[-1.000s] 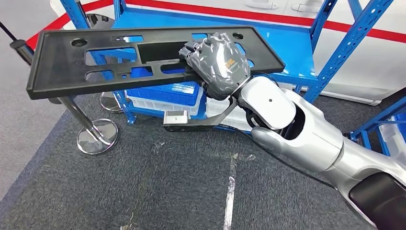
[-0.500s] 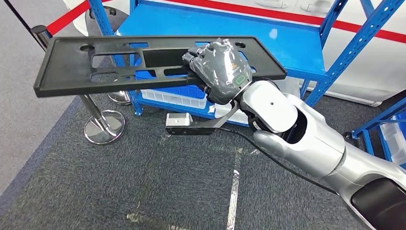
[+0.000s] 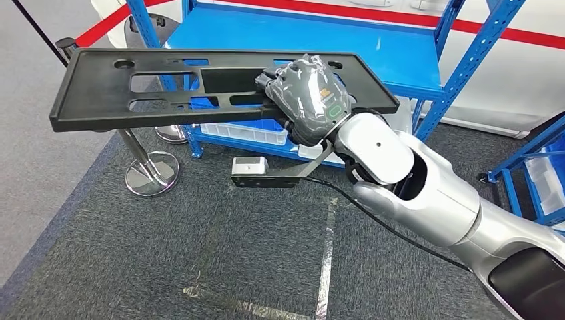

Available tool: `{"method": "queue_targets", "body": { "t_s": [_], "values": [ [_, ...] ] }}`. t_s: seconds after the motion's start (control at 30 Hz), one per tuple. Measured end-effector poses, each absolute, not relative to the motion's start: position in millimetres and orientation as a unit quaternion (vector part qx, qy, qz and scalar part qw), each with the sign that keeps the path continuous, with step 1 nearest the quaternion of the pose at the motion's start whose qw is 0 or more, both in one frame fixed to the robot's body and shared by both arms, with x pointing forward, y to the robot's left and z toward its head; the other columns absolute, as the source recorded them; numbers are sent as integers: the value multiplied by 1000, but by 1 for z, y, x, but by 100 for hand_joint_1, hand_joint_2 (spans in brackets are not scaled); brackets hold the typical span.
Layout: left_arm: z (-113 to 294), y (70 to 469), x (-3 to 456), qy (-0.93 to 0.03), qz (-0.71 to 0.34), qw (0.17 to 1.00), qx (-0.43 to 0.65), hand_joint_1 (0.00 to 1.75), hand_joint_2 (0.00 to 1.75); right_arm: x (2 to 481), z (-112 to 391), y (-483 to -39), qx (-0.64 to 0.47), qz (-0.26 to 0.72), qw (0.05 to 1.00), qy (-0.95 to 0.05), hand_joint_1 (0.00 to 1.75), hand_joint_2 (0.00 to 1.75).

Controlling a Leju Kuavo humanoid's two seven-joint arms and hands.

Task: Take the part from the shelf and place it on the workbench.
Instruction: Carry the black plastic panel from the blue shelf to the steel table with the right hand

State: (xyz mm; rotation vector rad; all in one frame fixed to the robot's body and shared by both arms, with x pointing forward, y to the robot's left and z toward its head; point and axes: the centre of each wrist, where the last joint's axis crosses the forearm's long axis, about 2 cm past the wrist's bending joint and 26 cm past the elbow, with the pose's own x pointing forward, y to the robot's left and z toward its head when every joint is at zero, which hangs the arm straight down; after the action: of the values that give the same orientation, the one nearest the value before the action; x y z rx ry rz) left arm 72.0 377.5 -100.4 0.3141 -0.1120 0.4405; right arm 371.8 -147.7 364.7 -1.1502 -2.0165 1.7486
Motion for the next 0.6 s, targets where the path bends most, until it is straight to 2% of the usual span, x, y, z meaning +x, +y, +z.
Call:
{"method": "queue_targets", "body": {
  "t_s": [0.6],
  "values": [
    [-100,380,74,-55,217,962,153,0,175,374,363,-149,-414,600,122,-673,175,175]
  ]
}}
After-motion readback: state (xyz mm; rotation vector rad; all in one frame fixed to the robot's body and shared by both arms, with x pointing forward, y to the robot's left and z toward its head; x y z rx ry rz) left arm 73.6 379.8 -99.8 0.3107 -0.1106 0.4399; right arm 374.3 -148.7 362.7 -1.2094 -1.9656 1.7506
